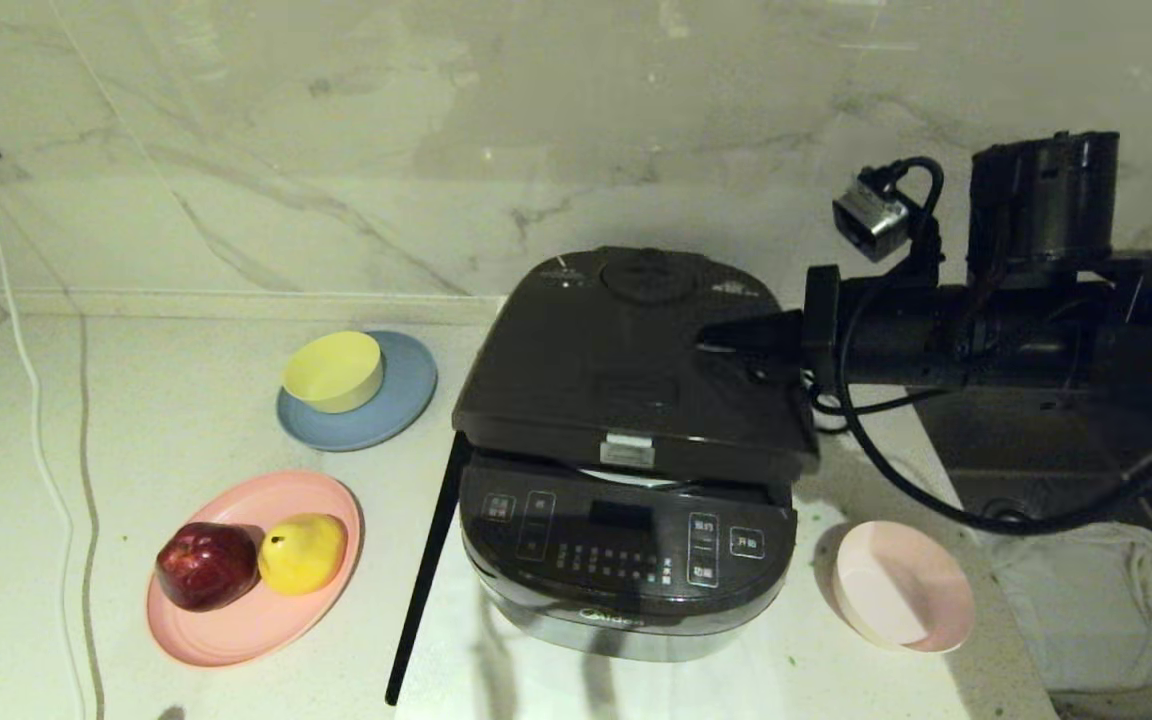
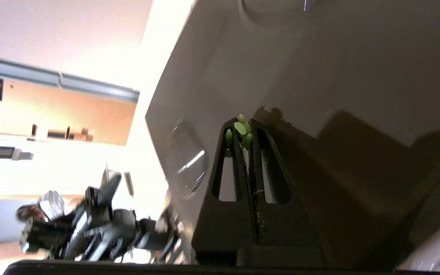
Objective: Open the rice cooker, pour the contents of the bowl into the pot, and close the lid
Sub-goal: Close the rice cooker
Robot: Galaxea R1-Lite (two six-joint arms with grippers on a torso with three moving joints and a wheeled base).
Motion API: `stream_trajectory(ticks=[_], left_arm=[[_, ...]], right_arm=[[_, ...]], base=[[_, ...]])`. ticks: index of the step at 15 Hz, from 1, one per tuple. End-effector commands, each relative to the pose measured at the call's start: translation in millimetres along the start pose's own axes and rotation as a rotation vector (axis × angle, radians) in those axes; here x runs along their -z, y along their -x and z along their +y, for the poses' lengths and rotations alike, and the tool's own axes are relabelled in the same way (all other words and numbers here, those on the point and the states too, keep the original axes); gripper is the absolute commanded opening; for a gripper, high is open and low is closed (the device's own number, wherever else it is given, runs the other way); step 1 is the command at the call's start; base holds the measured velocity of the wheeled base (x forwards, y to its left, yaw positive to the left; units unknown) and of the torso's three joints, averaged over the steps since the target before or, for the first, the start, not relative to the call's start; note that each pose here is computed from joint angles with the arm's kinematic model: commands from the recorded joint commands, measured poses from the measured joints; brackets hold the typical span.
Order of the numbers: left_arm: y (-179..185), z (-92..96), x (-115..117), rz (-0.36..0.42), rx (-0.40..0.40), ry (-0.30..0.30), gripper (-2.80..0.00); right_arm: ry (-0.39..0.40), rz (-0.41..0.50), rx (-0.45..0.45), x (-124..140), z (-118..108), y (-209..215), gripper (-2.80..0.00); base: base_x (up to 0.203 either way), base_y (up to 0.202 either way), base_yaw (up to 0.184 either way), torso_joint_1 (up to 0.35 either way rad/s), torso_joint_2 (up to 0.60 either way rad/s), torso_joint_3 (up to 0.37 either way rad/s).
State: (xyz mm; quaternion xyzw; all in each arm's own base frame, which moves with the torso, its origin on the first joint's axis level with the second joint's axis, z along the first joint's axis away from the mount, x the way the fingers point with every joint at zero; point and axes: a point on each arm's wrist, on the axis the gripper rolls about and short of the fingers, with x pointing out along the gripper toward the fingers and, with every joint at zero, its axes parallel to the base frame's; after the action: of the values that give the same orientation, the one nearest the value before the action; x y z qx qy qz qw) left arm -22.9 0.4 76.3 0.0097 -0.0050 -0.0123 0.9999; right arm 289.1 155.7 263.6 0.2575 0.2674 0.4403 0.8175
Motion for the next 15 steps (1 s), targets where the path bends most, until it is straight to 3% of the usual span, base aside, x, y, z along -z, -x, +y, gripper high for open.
stream_trajectory(ticks=[1, 12, 15], left_arm=[[-1, 0.0, 2, 0.008, 0.002, 0.0, -2.8], [-1, 0.0, 2, 0.008, 0.0, 0.0, -2.8], [-1, 0.0, 2, 0.008, 0.002, 0.0, -2.8]], right_arm=[[-0.036, 0.061, 0.016, 21, -6, -4, -2.8], [-0.128, 0.179, 0.111, 54, -45, -32, -2.8], [-0.129, 0.178, 0.11, 54, -44, -30, -2.8]], base=[[0.0, 0.0, 0.0, 0.0, 0.0, 0.0], [0.0, 0.0, 0.0, 0.0, 0.0, 0.0], [0.0, 0.0, 0.0, 0.0, 0.0, 0.0]])
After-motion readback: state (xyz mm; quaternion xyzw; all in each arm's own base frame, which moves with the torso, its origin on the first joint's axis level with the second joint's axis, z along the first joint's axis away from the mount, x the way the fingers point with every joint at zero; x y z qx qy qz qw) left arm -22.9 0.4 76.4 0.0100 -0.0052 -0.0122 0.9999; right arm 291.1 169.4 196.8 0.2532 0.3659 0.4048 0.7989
